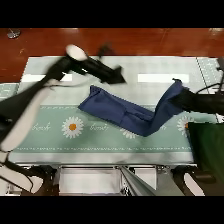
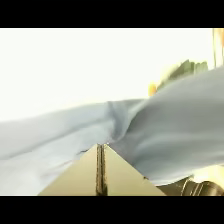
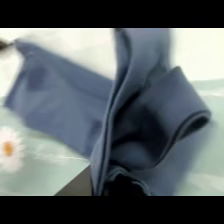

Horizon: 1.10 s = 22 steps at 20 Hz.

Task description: Fold the shirts.

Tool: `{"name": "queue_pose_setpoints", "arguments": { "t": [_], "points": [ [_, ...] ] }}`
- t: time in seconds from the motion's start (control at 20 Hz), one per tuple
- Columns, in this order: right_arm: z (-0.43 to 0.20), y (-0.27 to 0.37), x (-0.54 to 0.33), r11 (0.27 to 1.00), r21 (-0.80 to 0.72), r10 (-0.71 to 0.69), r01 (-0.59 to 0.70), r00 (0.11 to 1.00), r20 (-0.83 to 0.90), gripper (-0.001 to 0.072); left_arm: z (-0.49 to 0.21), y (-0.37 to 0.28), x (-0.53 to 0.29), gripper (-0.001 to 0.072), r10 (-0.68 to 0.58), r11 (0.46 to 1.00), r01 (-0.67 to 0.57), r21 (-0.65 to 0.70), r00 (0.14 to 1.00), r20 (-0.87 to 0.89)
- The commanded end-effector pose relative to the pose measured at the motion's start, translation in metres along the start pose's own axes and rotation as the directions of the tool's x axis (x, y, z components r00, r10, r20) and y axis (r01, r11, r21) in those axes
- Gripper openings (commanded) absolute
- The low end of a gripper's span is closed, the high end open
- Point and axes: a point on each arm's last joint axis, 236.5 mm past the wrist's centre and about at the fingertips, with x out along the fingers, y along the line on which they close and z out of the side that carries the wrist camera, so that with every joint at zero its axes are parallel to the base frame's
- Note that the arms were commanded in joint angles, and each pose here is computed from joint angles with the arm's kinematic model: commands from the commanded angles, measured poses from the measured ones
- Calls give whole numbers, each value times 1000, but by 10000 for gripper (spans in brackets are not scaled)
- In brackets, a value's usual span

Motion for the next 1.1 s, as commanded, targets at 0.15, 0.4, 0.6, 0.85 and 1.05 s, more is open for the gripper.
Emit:
{"name": "queue_pose_setpoints", "arguments": {
  "t": [0.15,0.4,0.6,0.85,1.05],
  "points": [
    [17,111,98,975,-133,159,-179,977,-145,29,-40,42,-161,24,282,956,-292,17,935,214],
    [2,177,197,947,-199,186,-252,936,-299,29,-165,61,-183,24,346,938,-333,-100,867,360],
    [-19,204,270,941,-167,214,-293,901,-377,30,-234,75,-162,24,339,935,-269,-231,868,363],
    [-20,202,276,933,-115,257,-342,853,-454,623,-242,88,-155,24,350,928,-267,-261,865,359],
    [48,131,175,942,-197,151,-271,868,-473,623,-237,89,-157,24,353,928,-268,-260,855,381]
  ]
}}
